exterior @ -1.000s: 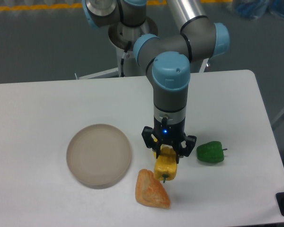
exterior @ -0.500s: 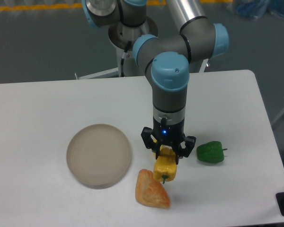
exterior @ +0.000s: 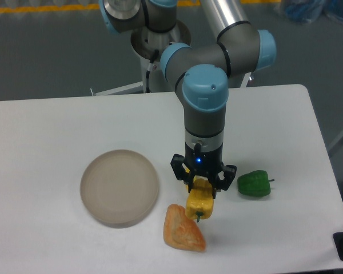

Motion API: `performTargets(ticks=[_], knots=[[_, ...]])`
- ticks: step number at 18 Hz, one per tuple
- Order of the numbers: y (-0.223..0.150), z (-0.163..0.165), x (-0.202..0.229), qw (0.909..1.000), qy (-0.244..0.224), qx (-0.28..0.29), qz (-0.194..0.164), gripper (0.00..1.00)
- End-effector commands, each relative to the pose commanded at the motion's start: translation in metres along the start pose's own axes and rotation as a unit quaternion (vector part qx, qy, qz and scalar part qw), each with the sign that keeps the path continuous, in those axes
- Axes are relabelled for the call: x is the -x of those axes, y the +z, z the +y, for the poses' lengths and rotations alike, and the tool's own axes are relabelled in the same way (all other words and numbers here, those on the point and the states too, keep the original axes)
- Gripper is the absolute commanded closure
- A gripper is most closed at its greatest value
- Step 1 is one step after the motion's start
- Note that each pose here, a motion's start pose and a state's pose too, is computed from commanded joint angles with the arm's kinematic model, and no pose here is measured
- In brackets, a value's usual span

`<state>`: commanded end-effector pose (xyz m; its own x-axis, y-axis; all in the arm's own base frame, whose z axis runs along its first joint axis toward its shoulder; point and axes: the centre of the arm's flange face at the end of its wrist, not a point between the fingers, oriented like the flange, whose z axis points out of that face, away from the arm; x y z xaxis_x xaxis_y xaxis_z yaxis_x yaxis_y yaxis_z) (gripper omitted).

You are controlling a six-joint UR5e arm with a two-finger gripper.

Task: Place the yellow pepper on the plate
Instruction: 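Carry the yellow pepper past the banana toward the plate, then move the yellow pepper over the plate and lower it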

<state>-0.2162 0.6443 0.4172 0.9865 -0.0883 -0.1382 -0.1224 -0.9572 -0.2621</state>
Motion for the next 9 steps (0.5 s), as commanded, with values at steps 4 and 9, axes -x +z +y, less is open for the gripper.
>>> performTargets(ticks=[4,9], knots=[[0.004,0.016,-0.032,0.9998,0.005,0.013,0.015,0.62],[0.025,0.013,-0.113,0.9969,-0.055,0.039,0.042,0.62]])
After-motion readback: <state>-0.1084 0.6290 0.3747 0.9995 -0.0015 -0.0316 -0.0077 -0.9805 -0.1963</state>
